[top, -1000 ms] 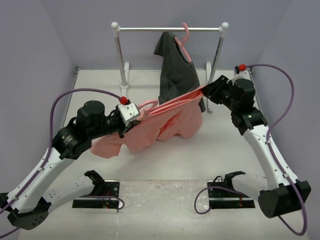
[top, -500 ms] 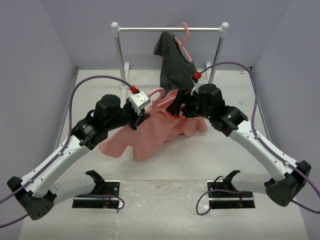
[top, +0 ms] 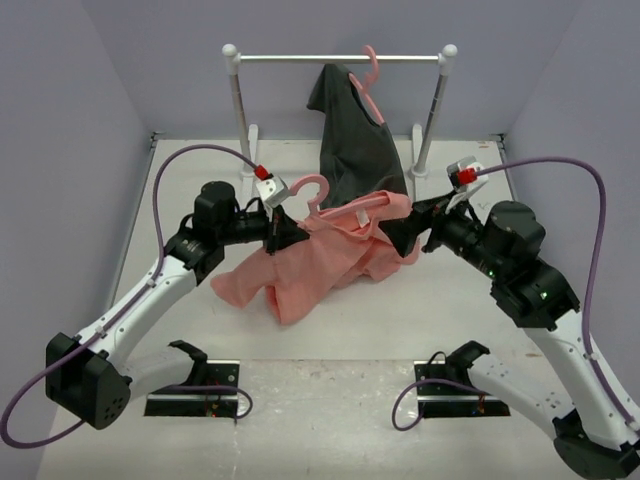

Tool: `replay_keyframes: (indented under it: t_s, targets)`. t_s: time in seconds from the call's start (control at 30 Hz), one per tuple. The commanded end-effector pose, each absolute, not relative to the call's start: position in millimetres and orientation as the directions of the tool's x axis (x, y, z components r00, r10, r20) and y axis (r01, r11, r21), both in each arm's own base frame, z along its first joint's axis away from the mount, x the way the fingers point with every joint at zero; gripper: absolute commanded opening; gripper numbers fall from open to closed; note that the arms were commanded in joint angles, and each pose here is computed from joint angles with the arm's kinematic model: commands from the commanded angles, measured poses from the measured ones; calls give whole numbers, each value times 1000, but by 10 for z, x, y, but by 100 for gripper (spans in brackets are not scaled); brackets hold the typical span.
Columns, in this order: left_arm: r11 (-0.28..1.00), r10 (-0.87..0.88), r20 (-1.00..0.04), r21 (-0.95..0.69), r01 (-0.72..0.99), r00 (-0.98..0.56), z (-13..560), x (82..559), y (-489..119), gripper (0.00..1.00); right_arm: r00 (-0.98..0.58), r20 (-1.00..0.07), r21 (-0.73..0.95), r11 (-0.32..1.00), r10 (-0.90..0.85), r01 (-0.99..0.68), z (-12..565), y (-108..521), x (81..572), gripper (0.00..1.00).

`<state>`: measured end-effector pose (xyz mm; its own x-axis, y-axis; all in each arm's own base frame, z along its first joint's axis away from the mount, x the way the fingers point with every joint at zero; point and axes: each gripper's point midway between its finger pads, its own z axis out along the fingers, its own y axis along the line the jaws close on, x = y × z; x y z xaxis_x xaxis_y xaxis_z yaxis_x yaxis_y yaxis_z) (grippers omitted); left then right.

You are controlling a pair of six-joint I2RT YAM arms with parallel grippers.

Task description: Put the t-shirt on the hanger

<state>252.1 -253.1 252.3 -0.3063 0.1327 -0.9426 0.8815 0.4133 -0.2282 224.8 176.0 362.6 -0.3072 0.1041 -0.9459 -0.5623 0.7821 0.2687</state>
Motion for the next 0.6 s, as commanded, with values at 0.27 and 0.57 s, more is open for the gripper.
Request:
replay_keyframes:
  t_s: [0.27,0.57]
  targets:
    - [-3,120,-966,-232,973,-230,2778,1987,-2756,0,-255,-960,208,315,-114,-926,3697,2716,2280,99]
    - [-49,130,-960,-254,966,-246,2752,1929,-2781,0,-194,-978,192,37,-76,-981,3959,2932,2026,83]
